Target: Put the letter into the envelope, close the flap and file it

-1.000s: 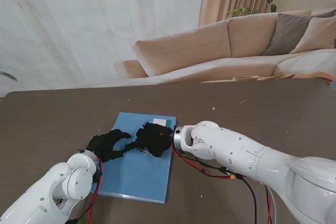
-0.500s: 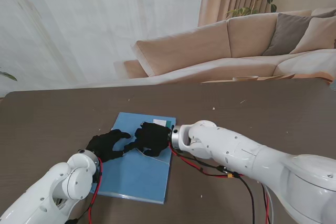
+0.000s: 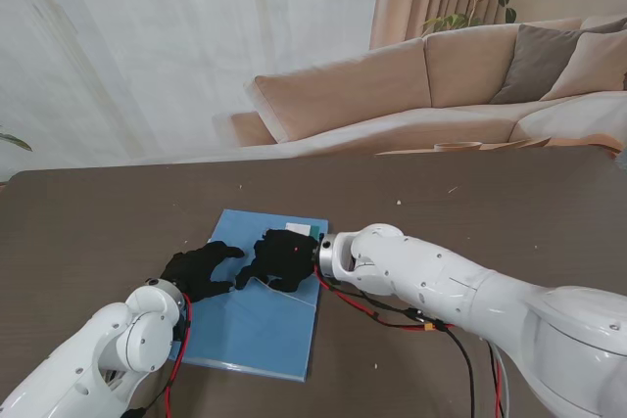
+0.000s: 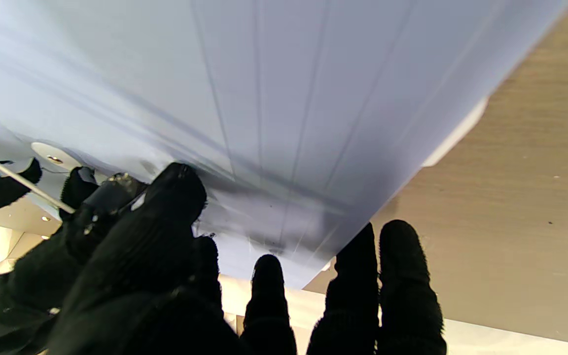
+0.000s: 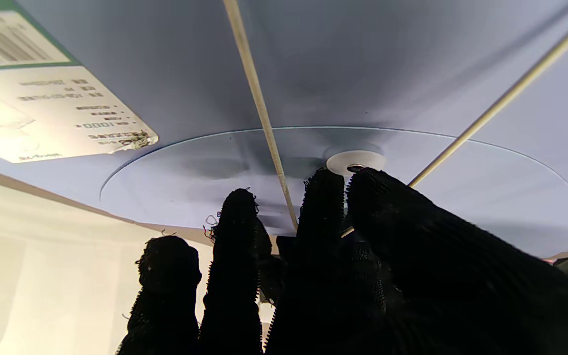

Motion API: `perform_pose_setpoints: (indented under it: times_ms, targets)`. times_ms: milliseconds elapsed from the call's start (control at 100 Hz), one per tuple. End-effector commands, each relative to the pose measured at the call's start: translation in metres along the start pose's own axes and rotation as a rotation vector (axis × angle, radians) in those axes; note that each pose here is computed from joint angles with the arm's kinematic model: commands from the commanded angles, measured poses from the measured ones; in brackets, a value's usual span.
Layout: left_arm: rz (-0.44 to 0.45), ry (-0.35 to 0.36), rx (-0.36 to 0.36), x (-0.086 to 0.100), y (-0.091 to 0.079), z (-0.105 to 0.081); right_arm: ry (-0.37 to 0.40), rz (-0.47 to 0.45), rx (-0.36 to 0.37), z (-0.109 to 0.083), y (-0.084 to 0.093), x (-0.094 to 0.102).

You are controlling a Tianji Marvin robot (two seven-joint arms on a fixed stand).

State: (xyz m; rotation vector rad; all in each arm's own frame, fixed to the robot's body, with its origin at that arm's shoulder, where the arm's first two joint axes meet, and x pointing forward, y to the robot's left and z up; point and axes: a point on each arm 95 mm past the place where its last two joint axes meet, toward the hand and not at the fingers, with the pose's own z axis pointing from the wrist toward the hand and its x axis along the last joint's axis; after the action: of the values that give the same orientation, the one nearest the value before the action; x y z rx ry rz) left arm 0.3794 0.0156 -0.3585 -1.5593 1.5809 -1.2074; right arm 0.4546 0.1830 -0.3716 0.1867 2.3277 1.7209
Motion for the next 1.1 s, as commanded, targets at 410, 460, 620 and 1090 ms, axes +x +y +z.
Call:
perform_pose_setpoints:
  times_ms: [410, 460, 620, 1090]
  targets:
    - [-0.005, 0.014, -0.030, 0.0065, 0.0073, -0.0008, 0.019, -0.033, -0.047, 0.0087, 0.0049, 0.0020]
    - [-0.005, 0.014, -0.029, 0.0065, 0.0073, -0.0008, 0.018, -0.028, -0.054, 0.0089, 0.0046, 0.0021]
    - [-0.006, 0.013, -0.030, 0.0062, 0.0074, -0.0009, 0.013, -0.018, -0.070, 0.0094, 0.0052, 0.0030]
    - [-0.007, 0.007, -0.028, 0.0062, 0.0071, -0.0006, 0.020, -0.018, -0.048, 0.0072, 0.0057, 0.0059]
